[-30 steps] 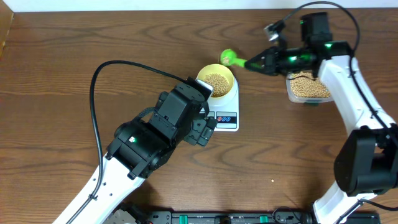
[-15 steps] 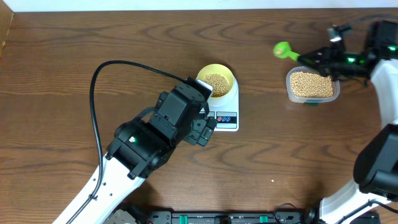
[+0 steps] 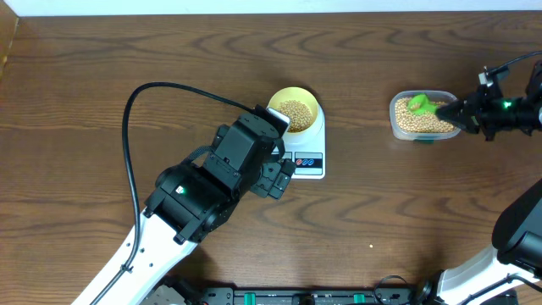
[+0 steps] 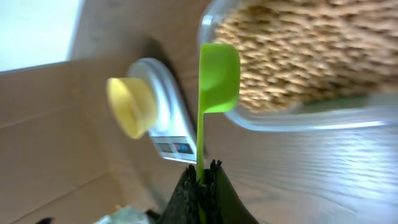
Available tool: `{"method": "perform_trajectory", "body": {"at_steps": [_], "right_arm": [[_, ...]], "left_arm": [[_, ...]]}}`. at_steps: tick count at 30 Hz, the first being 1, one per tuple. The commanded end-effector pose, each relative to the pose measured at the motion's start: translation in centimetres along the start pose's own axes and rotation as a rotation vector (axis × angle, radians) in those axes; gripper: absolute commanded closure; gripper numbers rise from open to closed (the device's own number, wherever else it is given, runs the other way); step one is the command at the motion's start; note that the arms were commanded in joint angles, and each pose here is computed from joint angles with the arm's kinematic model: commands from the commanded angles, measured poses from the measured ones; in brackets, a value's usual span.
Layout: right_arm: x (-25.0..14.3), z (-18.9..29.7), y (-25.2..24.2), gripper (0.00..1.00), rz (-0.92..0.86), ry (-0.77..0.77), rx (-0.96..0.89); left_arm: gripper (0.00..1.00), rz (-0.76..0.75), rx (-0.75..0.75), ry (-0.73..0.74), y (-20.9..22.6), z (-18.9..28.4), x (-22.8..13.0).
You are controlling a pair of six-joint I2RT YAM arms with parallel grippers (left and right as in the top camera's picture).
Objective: Scoop item into bowl and weigh 50g on scale
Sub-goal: 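Move the empty scoop right and lower it into the soybean tub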
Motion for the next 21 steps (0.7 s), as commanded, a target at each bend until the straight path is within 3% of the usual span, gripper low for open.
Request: {"method": "perform_trajectory", "body": {"at_steps": [1,8,21], "right_arm": [[-0.1,1.0,-0.9,0.99,0.07,-0.008,-0.158],[0.5,0.0,-2.5,0.99,0.181,0.021,-0.425],[1.9,-1.8,-1.9,0.99,0.412,0.046,-0.705]], "left_arm": [[0.02,0.013,0.01,-0.01,0.3,0.3,0.2],[0.02,0.013,0.01,-0.01,0.3,0.3,0.2],[0.02,0.013,0.01,-0.01,0.3,0.3,0.2]]}}
Point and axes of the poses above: each gripper's point midway between its finger pads, its own z axis back along the fingers, its own y axis along the line the jaws close on, x = y × z, the point moved 3 cm from there along z, back along the fingers, and after that the axes turned 9 degrees about z, right-handed, at the moved point
